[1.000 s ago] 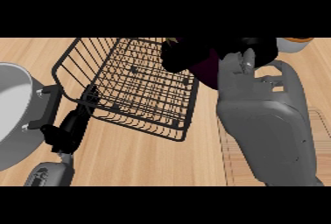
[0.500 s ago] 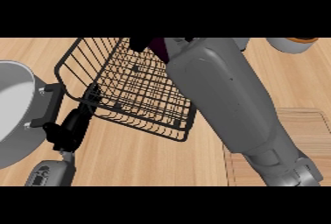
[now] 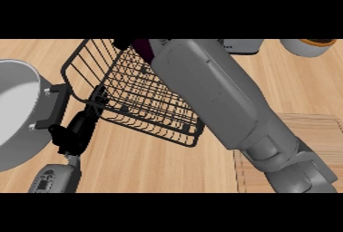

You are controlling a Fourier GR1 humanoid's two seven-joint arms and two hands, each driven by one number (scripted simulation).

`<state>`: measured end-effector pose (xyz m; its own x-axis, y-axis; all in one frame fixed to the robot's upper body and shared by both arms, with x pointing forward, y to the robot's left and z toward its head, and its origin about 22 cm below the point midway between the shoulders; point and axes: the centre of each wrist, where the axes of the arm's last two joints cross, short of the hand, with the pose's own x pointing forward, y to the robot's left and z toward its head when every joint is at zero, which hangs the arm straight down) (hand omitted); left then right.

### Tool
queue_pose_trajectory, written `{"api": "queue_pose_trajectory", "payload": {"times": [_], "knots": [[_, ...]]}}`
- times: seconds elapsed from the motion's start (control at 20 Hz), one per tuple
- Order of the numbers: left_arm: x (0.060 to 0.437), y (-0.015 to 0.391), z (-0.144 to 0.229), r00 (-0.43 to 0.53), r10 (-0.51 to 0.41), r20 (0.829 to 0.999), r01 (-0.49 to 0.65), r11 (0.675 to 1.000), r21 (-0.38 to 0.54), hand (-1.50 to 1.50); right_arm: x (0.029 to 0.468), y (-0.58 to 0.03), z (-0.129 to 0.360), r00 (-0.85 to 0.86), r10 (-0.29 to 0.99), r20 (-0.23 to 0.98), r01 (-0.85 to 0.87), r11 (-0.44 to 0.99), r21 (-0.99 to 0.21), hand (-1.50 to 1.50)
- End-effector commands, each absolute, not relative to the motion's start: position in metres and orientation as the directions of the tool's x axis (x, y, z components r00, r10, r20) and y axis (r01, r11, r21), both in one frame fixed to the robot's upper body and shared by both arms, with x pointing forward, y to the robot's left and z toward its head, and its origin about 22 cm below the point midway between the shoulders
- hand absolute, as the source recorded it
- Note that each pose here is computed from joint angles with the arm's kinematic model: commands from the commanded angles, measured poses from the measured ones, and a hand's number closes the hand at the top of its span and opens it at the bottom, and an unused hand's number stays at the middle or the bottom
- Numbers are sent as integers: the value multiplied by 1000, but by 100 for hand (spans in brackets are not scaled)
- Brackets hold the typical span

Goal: Pick the eggplant from the cutting board and place it in the tiered basket

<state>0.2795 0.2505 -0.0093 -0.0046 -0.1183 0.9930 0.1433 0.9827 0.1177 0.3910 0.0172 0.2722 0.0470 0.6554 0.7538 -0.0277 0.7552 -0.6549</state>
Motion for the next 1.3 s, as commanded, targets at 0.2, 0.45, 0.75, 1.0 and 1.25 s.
{"api": "queue_pose_trajectory", "payload": {"times": [0.2,0.45,0.75,1.0,1.25], "knots": [[280,234,-10,19,-101,995,248,964,93,0,402,13,278,327,416,848,-134,909,-394,-150],[285,221,-11,8,-101,995,234,967,96,0,400,16,268,325,305,895,-99,952,-289,-150],[264,227,-23,17,-99,995,204,974,94,0,410,6,288,199,297,934,170,928,-331,-150],[263,250,-27,39,-103,994,173,980,95,0,421,-25,298,116,281,953,434,848,-303,-150],[250,258,-33,43,-100,994,141,986,93,0,425,-101,314,22,230,973,551,809,-204,-150]]}}
